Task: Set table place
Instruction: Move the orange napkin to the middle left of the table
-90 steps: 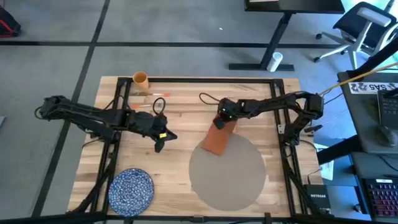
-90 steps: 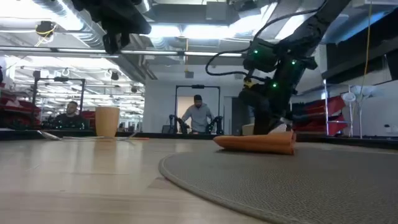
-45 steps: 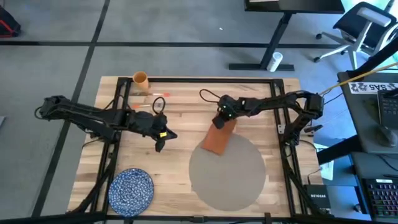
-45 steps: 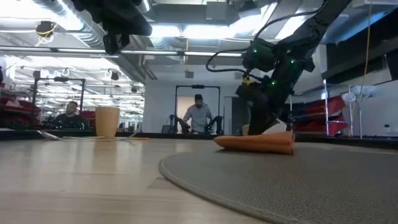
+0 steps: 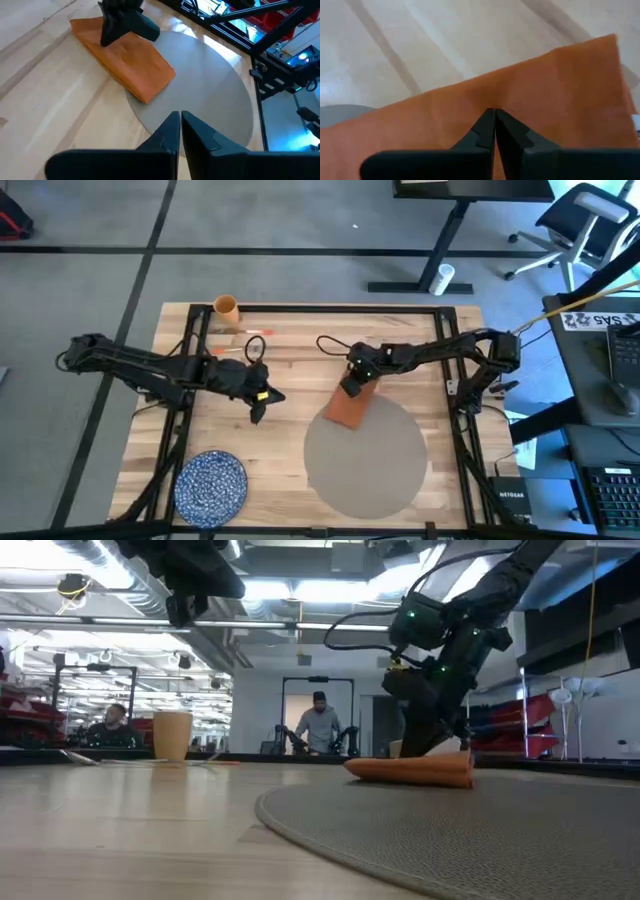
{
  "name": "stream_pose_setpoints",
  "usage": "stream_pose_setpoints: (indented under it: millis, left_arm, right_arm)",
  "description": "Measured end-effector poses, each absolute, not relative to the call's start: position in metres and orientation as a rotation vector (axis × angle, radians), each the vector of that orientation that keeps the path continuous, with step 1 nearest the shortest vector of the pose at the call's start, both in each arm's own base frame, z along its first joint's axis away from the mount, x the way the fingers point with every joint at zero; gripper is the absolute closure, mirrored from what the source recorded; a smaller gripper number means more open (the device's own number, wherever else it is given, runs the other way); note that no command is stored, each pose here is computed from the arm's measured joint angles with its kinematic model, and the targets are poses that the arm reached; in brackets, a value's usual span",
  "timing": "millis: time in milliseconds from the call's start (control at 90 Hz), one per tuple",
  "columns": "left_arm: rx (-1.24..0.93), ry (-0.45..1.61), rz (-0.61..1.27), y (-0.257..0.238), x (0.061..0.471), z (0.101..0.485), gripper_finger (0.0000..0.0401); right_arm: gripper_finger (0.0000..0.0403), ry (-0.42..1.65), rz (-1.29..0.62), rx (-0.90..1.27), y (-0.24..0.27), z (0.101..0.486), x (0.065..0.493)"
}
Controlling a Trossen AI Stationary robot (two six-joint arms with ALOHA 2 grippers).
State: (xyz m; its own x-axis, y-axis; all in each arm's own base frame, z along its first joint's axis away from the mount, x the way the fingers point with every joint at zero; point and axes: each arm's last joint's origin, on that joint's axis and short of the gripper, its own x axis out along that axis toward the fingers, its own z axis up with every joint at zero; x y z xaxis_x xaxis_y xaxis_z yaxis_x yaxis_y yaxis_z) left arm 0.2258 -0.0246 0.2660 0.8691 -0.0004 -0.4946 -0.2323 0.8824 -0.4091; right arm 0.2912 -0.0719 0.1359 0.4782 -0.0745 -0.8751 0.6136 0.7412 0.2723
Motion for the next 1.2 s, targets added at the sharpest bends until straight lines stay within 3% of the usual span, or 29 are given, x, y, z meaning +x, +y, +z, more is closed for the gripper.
stream_pose_setpoints:
  millis: [433, 733, 1200]
  left_arm:
    - [-0.477, 0.506, 0.133, -0.024, 0.226, 0.266, 0.0401]
    - [-0.484, 0.507, 0.135, -0.024, 0.226, 0.266, 0.0401]
    - [-0.499, 0.507, 0.16, -0.02, 0.226, 0.265, 0.0401]
  right_arm:
    - [0.0403, 1.033, -0.495, 0.538, -0.076, 0.128, 0.29]
    - [0.0403, 0.934, -0.472, 0.566, -0.085, 0.121, 0.302]
    - [0.0403, 0.82, -0.498, 0.538, -0.126, 0.149, 0.315]
